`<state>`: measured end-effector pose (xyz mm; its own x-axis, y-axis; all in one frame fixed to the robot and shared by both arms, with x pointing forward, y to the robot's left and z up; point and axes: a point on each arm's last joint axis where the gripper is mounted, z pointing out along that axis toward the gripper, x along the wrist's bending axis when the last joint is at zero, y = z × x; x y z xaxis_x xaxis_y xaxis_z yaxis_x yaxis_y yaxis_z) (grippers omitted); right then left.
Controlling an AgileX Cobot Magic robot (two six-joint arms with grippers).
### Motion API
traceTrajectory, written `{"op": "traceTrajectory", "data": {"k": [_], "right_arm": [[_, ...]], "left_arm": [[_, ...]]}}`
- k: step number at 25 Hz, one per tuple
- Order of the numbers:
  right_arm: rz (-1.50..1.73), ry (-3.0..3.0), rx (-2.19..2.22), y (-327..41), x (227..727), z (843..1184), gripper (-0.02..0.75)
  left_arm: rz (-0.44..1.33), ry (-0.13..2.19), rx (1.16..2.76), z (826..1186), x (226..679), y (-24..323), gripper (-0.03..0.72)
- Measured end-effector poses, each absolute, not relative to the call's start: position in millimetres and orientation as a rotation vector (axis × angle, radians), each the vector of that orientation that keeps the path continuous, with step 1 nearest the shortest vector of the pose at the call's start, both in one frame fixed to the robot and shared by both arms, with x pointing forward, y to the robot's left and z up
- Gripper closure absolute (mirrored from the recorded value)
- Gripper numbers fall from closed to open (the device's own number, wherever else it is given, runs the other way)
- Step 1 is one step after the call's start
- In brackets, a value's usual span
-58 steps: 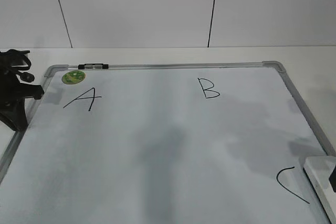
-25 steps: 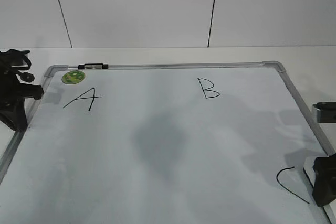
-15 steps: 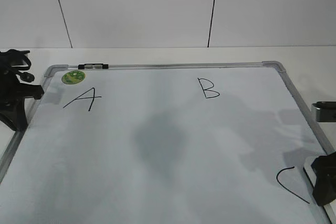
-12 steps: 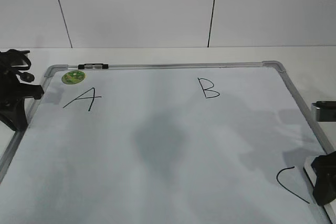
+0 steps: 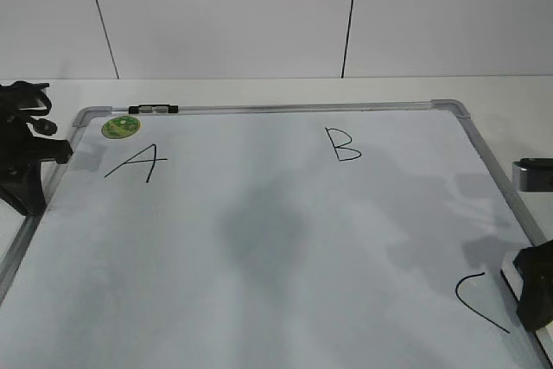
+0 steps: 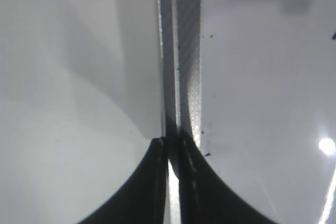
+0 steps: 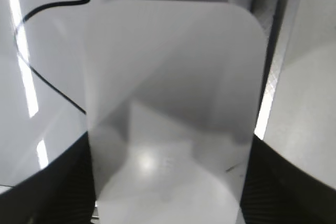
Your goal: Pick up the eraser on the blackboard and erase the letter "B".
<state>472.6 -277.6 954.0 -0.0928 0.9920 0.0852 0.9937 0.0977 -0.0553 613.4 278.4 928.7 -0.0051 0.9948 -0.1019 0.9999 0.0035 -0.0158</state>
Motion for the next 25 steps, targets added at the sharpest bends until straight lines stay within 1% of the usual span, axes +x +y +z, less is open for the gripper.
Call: {"op": "traceTrajectory", "data": {"k": [8,16,19,21,25], "right_arm": [[-0.030,-2.226,-2.036,-275.6,477.2,964.0,0.204],[-0.191,-2.265,-2.114,-272.4,518.4,1026.9,0.204],[-0.209,-2.283,-2.137,-268.8,539.7,1041.7,0.204],[-0.203,-2.326,-2.147,-261.0,556.9,1047.7,0.204],[-0.206,-2.480,-2.097,-229.7,593.1,1052.3,0.204]], "left_arm": [[-0.128,2.181,2.172,928.7,613.4,278.4,0.668],[-0.131,2.182,2.173,928.7,613.2,278.4,0.668],[-0.131,2.182,2.173,928.7,613.2,278.4,0.668],[-0.133,2.183,2.174,928.7,613.0,278.4,0.668],[-0.133,2.183,2.174,928.7,613.0,278.4,0.668]]}}
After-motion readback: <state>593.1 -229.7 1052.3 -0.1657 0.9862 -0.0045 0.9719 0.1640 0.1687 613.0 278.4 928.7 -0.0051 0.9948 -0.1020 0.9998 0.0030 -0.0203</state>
